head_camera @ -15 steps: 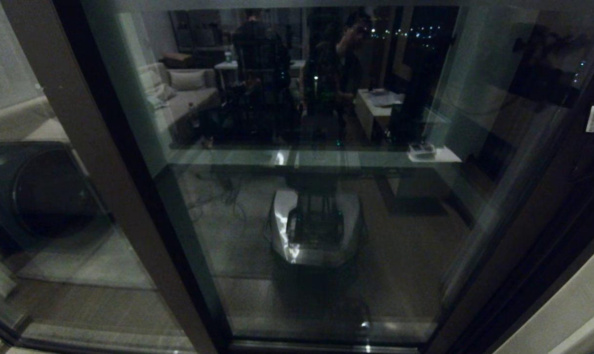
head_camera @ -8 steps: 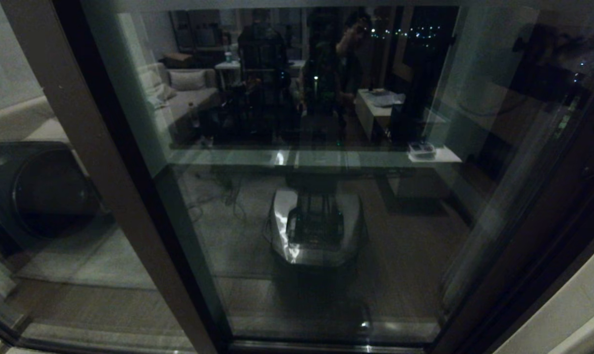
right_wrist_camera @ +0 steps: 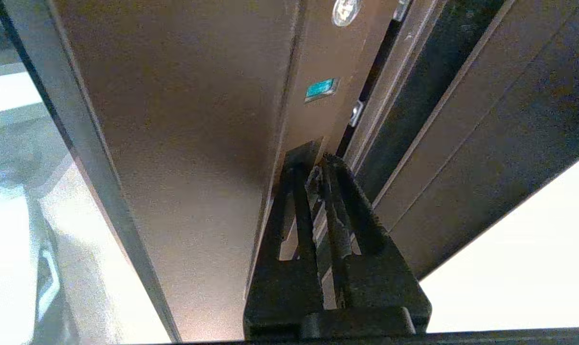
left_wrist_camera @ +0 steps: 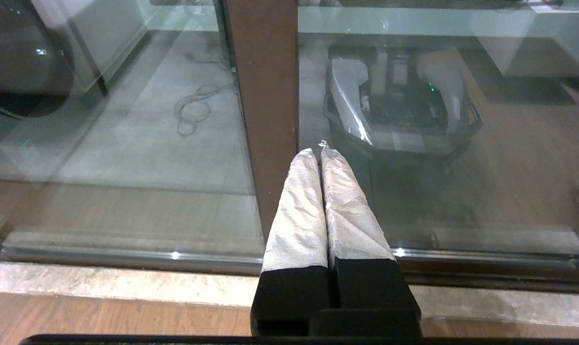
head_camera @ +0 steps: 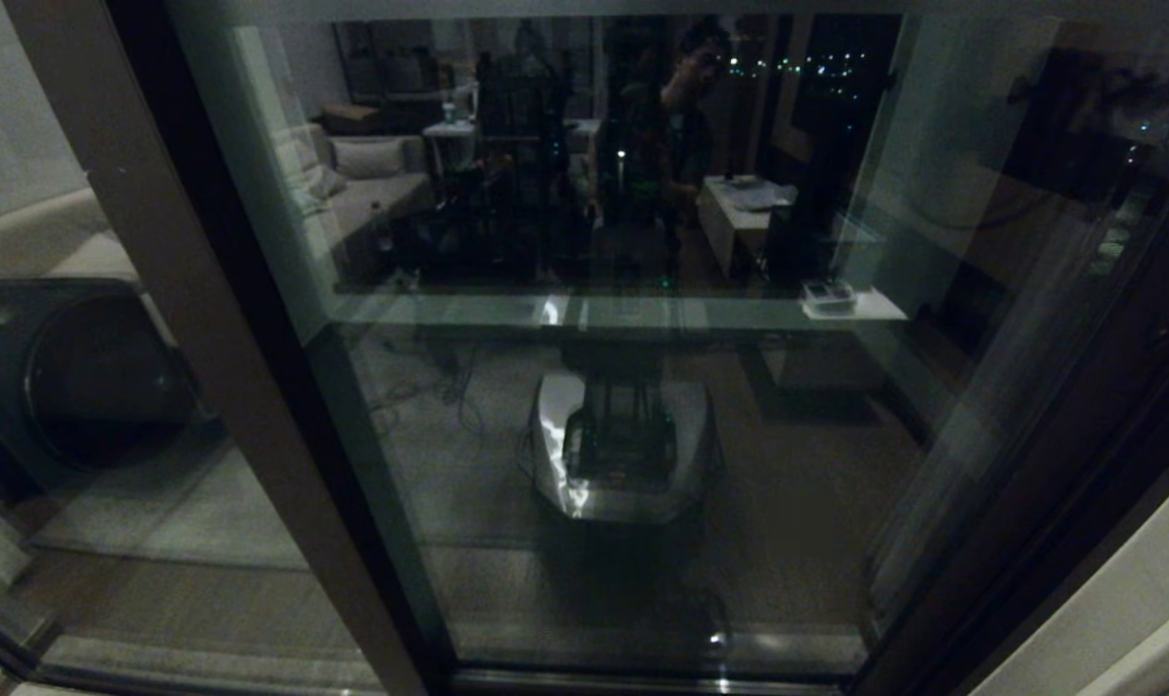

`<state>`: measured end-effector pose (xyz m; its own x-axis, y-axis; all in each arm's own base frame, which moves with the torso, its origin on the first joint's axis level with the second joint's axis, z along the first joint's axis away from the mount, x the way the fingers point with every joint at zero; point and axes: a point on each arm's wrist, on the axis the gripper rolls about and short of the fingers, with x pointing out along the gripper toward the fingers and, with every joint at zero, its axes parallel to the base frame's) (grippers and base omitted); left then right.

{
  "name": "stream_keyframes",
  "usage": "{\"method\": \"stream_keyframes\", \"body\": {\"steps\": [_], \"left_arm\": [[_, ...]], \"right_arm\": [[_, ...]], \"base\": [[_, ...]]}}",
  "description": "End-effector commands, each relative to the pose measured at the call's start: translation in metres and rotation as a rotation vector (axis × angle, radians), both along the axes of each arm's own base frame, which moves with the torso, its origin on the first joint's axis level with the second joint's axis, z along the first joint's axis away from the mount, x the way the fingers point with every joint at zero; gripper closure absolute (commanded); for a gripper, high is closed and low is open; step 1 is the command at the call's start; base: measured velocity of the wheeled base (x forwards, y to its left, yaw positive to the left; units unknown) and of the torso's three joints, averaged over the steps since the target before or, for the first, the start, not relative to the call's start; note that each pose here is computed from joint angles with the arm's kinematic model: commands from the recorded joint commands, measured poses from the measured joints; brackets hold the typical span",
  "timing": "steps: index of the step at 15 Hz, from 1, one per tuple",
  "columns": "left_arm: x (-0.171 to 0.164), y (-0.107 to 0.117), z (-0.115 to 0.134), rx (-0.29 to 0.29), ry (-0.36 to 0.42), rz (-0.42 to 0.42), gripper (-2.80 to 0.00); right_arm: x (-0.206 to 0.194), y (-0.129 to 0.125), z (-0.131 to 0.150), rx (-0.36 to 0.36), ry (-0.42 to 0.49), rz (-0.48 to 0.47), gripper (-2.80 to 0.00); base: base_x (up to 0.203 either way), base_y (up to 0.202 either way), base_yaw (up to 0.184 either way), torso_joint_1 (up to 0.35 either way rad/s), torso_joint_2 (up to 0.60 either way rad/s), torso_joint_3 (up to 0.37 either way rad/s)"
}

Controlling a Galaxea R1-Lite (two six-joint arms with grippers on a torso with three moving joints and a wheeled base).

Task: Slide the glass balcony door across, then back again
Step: Close the slid door

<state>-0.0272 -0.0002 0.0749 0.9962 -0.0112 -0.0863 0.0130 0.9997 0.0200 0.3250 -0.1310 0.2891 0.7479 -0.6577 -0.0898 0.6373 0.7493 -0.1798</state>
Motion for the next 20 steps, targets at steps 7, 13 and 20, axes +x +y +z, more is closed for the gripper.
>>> {"method": "stream_keyframes", "body": {"steps": [7, 13, 20], "left_arm": [[0.0, 0.0, 0.0, 0.0, 0.001, 0.0, 0.0], [0.0, 0.0, 0.0, 0.0, 0.001, -0.001, 0.0], [0.0, 0.0, 0.0, 0.0, 0.001, -0.001, 0.0]], "right_arm": [[0.005, -0.014, -0.004, 0.003, 0.005, -0.017, 0.0], [-0.009, -0.008, 0.004, -0.001, -0.011, -0.01, 0.0], [-0.071, 0.014, 0.024, -0.018, -0.051, 0.072, 0.0]], "base": [[0.0, 0.0, 0.0, 0.0, 0.0, 0.0], [0.0, 0.0, 0.0, 0.0, 0.0, 0.0], [0.0, 0.0, 0.0, 0.0, 0.0, 0.0]]}}
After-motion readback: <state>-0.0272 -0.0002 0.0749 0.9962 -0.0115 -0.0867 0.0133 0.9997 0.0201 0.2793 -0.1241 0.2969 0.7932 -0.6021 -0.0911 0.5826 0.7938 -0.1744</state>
